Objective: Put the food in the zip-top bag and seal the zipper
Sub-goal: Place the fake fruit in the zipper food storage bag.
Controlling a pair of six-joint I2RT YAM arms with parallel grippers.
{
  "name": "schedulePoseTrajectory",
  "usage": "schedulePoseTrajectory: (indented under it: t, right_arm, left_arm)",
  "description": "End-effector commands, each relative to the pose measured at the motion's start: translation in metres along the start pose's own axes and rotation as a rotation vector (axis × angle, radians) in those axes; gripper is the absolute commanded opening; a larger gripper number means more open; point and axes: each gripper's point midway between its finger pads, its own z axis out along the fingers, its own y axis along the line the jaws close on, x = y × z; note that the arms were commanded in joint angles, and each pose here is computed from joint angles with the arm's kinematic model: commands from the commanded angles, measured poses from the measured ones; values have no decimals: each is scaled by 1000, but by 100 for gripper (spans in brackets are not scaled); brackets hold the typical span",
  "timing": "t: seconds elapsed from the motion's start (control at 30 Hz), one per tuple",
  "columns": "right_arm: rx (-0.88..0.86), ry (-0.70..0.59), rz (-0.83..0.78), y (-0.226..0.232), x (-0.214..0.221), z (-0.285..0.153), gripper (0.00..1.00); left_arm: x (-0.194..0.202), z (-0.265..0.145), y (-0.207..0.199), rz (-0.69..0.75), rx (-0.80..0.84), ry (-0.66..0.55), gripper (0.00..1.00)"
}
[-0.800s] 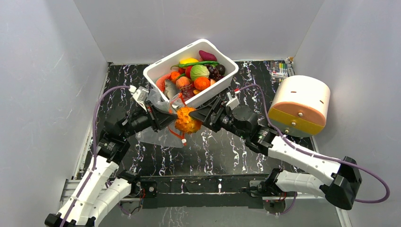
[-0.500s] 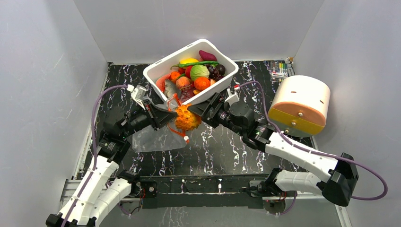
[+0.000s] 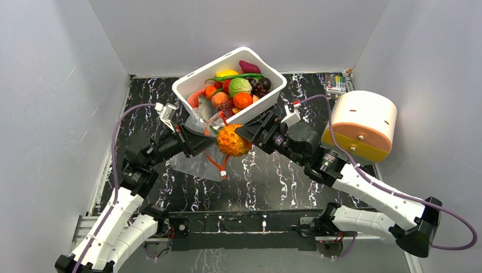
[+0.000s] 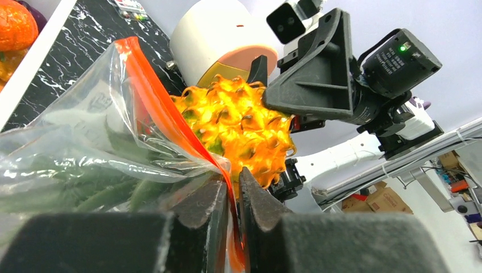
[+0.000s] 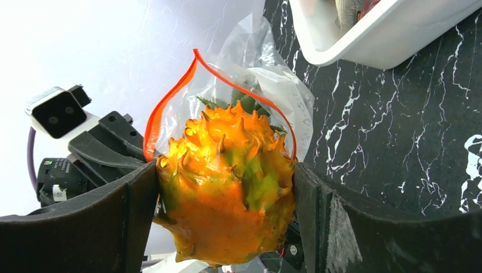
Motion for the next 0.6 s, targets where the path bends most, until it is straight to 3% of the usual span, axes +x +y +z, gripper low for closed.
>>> schedulePoseTrajectory:
  t: [0.0,0.17,0.27,0.47,0.57]
  right_arm:
    - [-97,-55,-33,40,-22,-11,52]
    - [-81,-22,-52,34,-14,-2,47]
    - [-36,-33,-80,22,-13,7,45]
    - [75,-72,-112,-11,-14,19,43]
    - [-17,-51,-120,6,-10,15,40]
  left_arm:
    - [-4,2,-14,19,64,9,13]
    - [-1,5,-13,9,79,21,16]
    - [3,8,-4,9,63,39,1]
    - [0,9,0,51,26,60,0]
    - [3,8,10,86,-37,106,21]
